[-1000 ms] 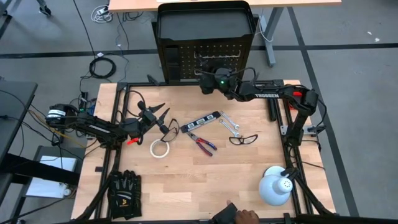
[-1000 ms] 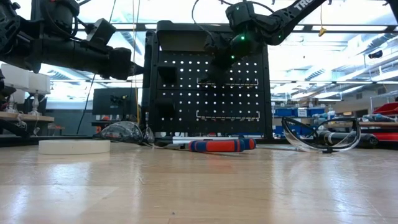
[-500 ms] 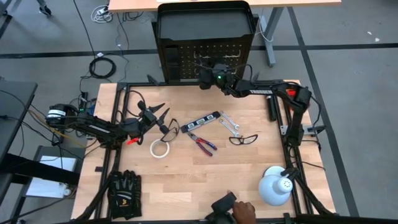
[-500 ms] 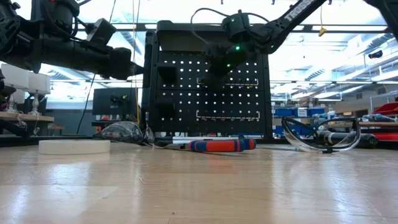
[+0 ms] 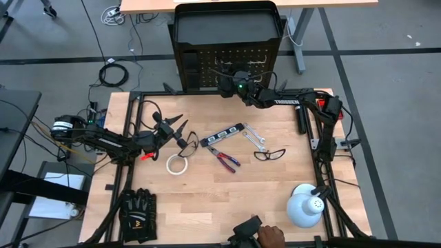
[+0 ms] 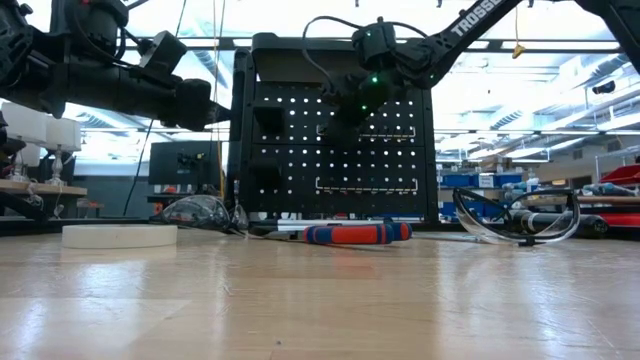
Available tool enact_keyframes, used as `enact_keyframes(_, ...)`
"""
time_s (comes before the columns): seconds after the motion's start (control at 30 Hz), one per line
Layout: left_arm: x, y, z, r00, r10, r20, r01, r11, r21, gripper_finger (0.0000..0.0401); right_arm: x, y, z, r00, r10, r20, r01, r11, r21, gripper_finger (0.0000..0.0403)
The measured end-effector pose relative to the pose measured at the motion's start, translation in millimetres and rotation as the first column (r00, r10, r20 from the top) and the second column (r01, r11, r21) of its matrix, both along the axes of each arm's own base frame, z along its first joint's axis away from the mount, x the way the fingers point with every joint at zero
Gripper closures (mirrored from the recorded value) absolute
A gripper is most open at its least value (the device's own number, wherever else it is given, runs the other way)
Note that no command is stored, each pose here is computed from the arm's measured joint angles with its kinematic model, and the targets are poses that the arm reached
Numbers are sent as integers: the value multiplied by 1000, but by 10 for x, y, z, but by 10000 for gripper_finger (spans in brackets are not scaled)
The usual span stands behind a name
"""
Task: Hang tools onto peg board
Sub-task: Unhang the utility knife blades from the peg board
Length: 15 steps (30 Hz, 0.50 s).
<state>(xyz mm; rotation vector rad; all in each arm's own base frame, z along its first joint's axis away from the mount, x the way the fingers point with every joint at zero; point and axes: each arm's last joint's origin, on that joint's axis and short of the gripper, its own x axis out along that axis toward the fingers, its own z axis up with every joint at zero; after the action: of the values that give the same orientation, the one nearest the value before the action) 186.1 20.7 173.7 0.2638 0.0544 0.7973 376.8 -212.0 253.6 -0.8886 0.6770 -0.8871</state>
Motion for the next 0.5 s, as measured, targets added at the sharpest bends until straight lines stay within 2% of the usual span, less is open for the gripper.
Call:
enact_keyframes(0.37,0,1,-2,1000,1,-3,-1,1000,0,257,3,49,34,1000,-3,-20,3,1000,-12,326)
enact_keyframes(0.5,0,0,-2,1000,2,-3,-2,1000,0,257,2,49,38,1000,-5,-19,5,1000,-13,349)
